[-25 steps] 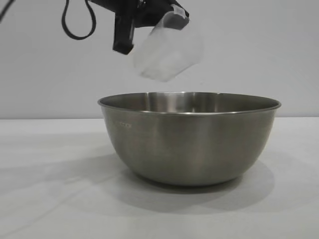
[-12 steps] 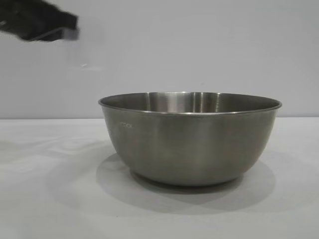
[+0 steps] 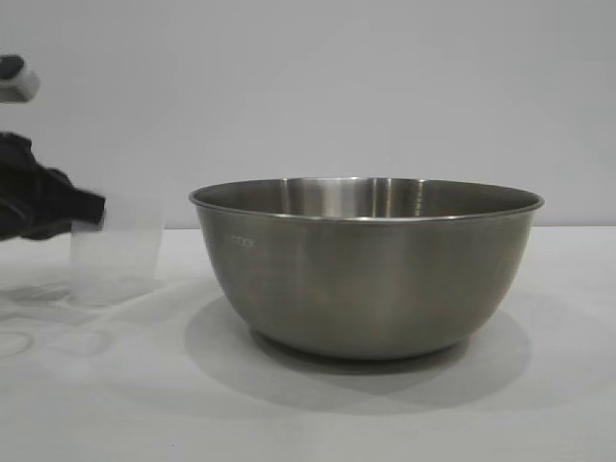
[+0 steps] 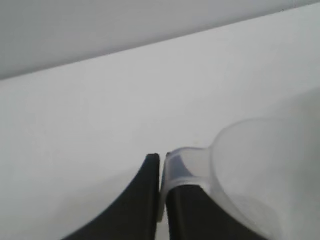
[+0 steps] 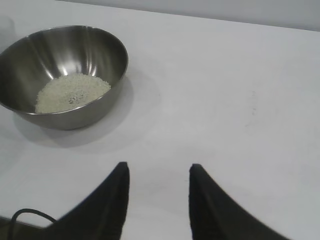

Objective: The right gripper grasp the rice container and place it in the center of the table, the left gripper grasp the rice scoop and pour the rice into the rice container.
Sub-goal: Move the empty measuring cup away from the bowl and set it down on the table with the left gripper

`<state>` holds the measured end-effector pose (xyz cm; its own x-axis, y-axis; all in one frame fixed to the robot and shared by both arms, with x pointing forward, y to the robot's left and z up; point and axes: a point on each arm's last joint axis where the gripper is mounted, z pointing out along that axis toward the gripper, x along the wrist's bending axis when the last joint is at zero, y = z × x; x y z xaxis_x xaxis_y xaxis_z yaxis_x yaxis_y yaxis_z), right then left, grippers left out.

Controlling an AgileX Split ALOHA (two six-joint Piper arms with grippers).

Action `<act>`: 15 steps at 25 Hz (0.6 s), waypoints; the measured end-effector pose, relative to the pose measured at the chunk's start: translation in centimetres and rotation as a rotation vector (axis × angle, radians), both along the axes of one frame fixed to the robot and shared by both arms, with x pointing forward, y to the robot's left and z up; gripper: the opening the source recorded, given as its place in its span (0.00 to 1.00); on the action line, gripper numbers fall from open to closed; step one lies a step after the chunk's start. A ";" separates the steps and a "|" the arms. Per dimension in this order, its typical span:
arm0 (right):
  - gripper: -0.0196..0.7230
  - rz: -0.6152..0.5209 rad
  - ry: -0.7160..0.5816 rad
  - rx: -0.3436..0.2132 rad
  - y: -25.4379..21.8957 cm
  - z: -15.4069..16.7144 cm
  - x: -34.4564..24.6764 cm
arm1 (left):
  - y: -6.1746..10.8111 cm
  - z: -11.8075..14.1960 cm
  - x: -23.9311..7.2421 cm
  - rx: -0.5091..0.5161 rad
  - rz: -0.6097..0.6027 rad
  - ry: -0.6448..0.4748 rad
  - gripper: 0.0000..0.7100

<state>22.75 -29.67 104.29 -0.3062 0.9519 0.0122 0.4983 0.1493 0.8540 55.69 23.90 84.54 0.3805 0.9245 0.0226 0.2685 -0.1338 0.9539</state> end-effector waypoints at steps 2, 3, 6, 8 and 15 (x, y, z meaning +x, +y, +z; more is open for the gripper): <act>0.36 0.000 0.000 0.000 0.0 0.0 0.0 | 0.0 -0.3 -0.1 0.002 -0.006 0.008 0.00; 0.36 0.000 0.000 0.000 0.0 0.0 0.0 | 0.0 -0.3 -0.1 0.000 -0.006 0.006 0.05; 0.36 0.000 0.000 0.000 0.0 0.0 0.0 | 0.0 -0.6 -0.5 0.002 -0.006 0.021 0.07; 0.36 0.000 0.000 0.000 0.0 0.0 0.0 | 0.1 -0.9 -1.3 0.005 -0.006 0.051 0.15; 0.36 0.000 0.000 0.000 0.0 0.0 0.0 | 0.9 -0.5 -5.3 0.013 0.030 0.134 0.15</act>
